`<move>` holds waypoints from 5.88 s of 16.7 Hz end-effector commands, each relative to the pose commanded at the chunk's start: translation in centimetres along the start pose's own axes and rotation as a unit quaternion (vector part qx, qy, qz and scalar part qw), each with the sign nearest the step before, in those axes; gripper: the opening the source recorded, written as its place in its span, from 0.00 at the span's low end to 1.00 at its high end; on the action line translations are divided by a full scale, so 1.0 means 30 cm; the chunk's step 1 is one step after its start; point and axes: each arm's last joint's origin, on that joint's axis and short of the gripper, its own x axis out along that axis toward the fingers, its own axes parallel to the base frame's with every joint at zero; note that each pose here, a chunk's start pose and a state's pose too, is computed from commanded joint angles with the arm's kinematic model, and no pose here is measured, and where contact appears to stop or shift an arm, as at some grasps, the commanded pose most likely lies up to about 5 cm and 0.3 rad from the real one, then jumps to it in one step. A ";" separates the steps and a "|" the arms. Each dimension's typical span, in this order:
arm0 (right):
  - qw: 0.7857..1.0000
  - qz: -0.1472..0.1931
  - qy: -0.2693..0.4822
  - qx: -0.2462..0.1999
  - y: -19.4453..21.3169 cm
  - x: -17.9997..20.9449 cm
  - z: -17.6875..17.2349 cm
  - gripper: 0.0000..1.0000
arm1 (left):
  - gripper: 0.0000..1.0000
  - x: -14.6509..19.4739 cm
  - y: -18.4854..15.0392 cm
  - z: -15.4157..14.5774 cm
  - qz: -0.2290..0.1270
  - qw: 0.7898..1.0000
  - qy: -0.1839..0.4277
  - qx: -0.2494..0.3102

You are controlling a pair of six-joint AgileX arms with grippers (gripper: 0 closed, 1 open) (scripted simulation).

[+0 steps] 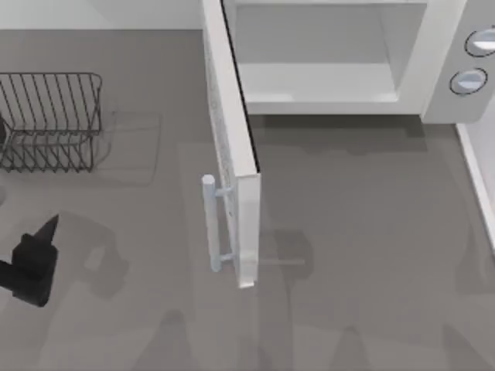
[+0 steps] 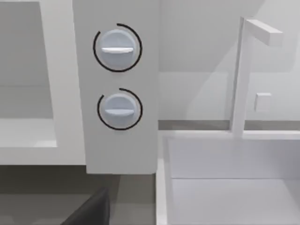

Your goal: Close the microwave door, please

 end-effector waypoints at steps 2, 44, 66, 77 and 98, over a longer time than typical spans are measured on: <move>1.000 0.000 0.000 0.000 0.000 0.000 0.000 1.00 | 1.00 0.011 0.008 0.093 -0.051 0.996 0.053 0.040; 1.000 0.000 0.000 0.000 0.000 0.000 0.000 1.00 | 0.85 0.549 -0.208 0.648 -0.411 0.844 0.188 0.288; 1.000 0.000 0.000 0.000 0.000 0.000 0.000 1.00 | 0.00 0.554 -0.220 0.653 -0.411 0.844 0.188 0.288; 1.000 0.000 0.000 0.000 0.000 0.000 0.000 1.00 | 0.00 0.569 -0.286 0.675 -0.411 0.845 0.189 0.286; 1.000 0.000 0.000 0.000 0.000 0.000 0.000 1.00 | 0.00 0.593 -0.389 0.713 -0.409 0.847 0.189 0.283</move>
